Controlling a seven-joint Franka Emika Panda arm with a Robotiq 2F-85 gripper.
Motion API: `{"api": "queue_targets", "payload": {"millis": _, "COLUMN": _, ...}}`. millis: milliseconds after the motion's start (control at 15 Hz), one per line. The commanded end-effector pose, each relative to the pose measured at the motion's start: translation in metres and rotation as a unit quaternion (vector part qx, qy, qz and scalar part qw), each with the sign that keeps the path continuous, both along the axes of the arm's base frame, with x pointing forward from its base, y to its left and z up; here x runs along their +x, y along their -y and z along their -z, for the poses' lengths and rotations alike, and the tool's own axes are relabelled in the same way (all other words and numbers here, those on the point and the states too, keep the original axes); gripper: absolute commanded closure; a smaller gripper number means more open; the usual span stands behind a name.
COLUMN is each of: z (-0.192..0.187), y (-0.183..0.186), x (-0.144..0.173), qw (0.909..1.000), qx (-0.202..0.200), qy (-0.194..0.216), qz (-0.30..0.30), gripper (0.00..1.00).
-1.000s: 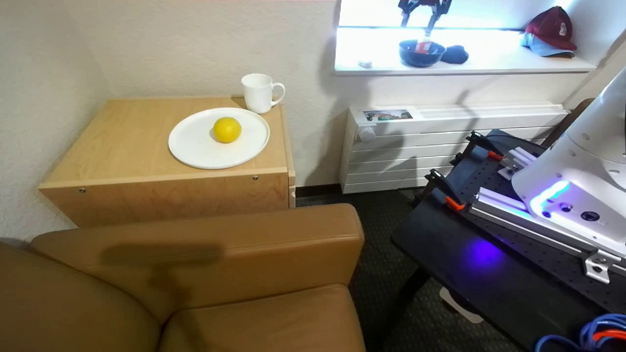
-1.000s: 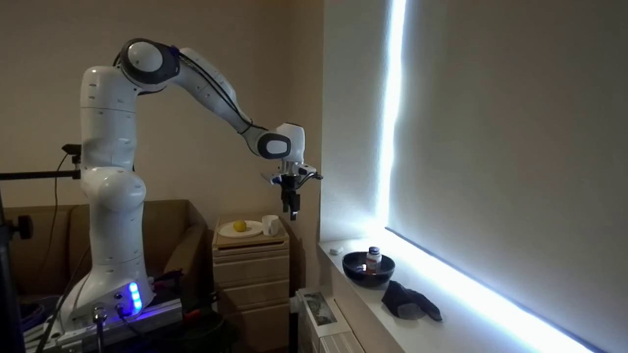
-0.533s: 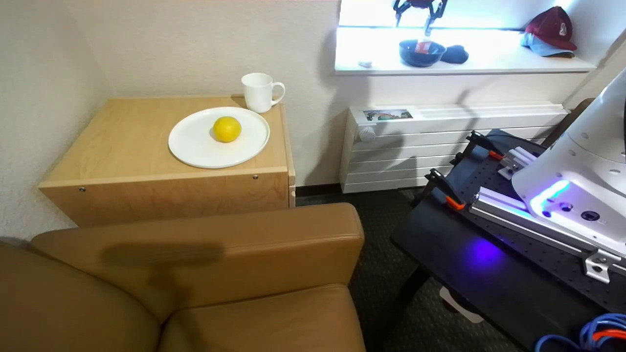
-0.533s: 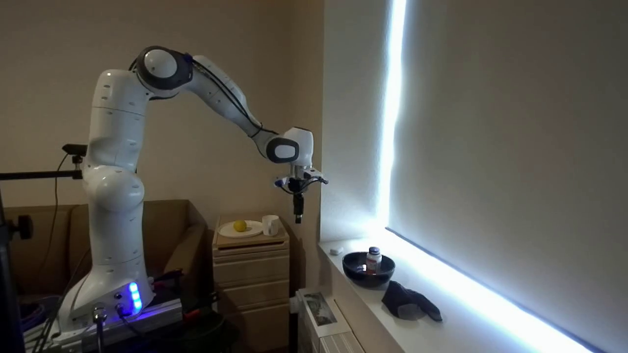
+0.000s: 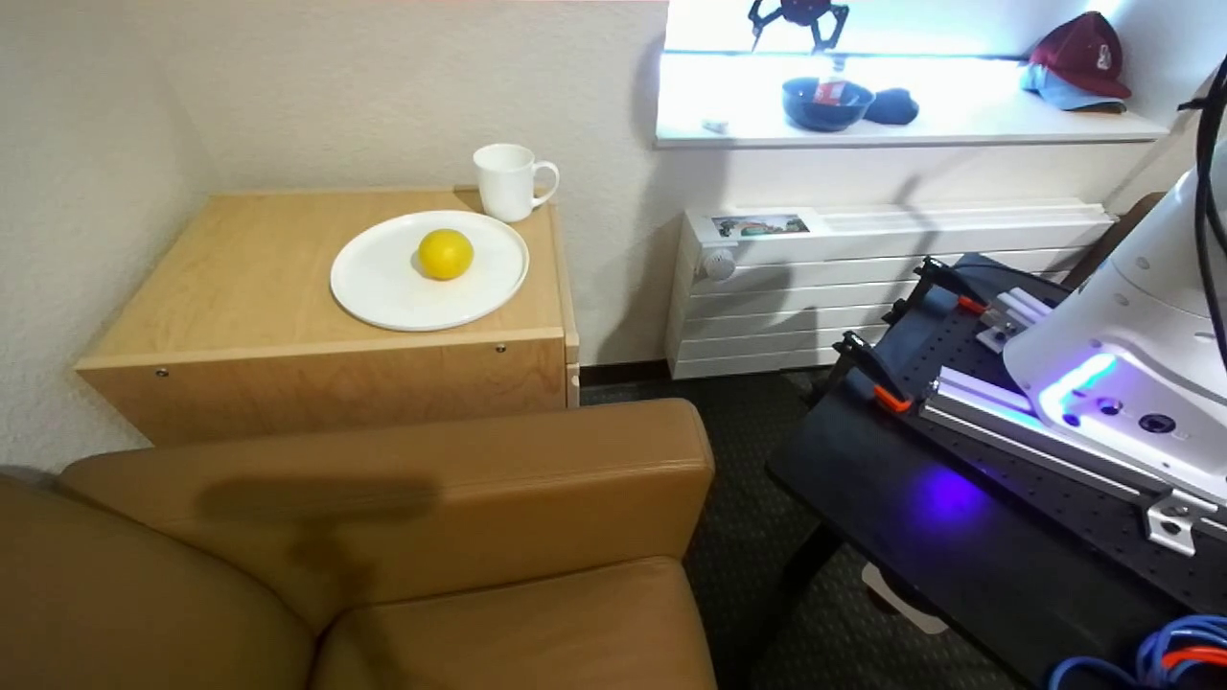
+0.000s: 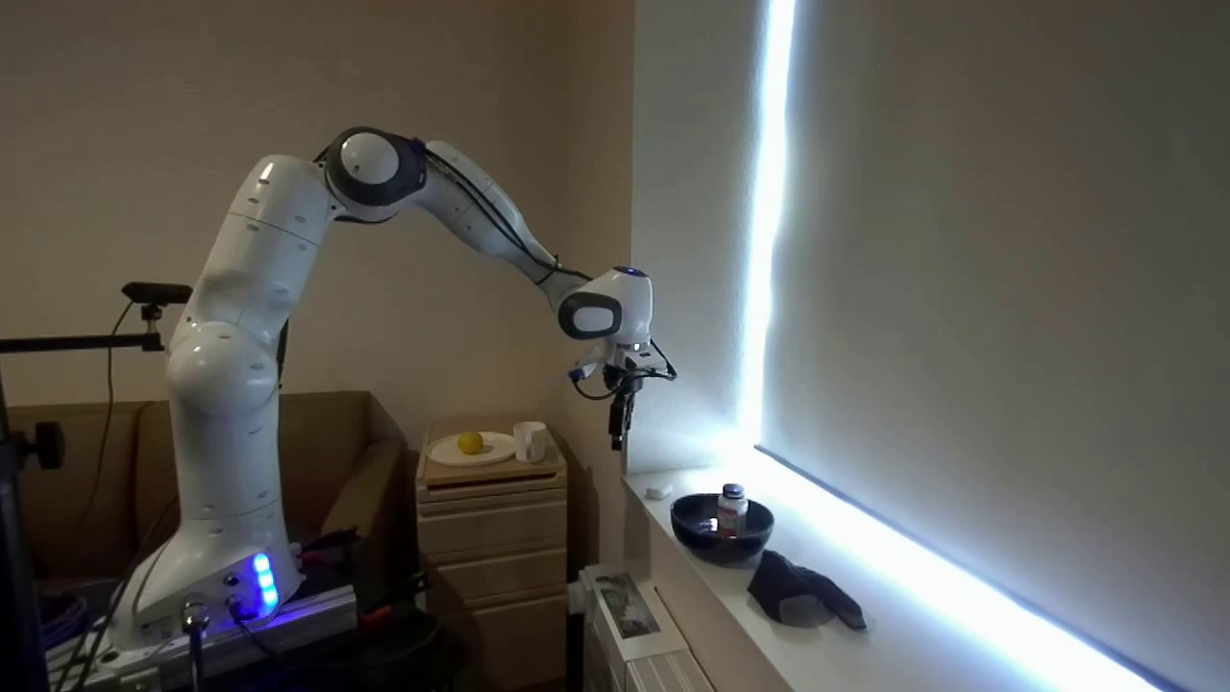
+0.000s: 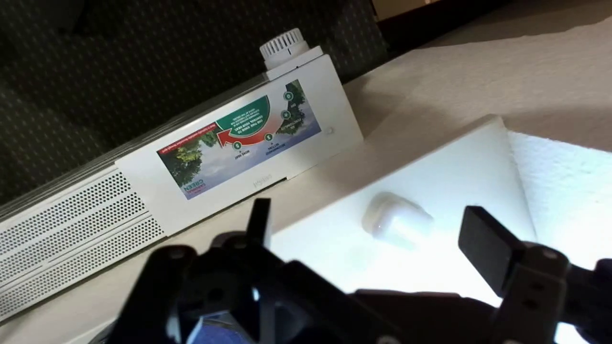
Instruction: Put the white object into the black bowl.
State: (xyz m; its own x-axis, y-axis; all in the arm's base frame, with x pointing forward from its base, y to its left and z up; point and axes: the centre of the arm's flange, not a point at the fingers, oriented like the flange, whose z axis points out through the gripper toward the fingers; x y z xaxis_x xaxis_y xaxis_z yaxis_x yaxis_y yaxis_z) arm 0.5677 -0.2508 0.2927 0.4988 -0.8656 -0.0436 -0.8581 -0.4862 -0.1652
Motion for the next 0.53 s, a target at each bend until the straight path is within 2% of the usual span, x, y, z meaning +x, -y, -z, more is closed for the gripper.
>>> {"api": "queue_targets", "payload": {"millis": 0, "z": 0.0, "y": 0.0, "x": 0.0, "qw": 1.0, "qx": 0.0, "qy": 0.0, "qz": 0.0, "gripper": 0.0}}
{"api": "queue_targets", "payload": {"millis": 67, "z": 0.013, "y": -0.003, "x": 0.008, "qw": 0.9996, "qx": -0.025, "qy": -0.009, "qz": 0.008, "gripper": 0.0}}
{"api": "queue_targets", "payload": {"millis": 133, "z": 0.027, "y": -0.005, "x": 0.026, "qw": 0.9983, "qx": -0.022, "qy": -0.02, "qz": 0.049, "gripper": 0.0}}
{"api": "queue_targets", "payload": {"millis": 267, "z": 0.044, "y": -0.006, "x": 0.049, "qw": 0.9925, "qx": 0.0, "qy": -0.023, "qz": 0.12, "gripper": 0.0}}
{"api": "queue_targets", "payload": {"millis": 467, "z": 0.066, "y": -0.006, "x": 0.08, "qw": 0.9781, "qx": 0.025, "qy": -0.023, "qz": 0.205, "gripper": 0.0}}
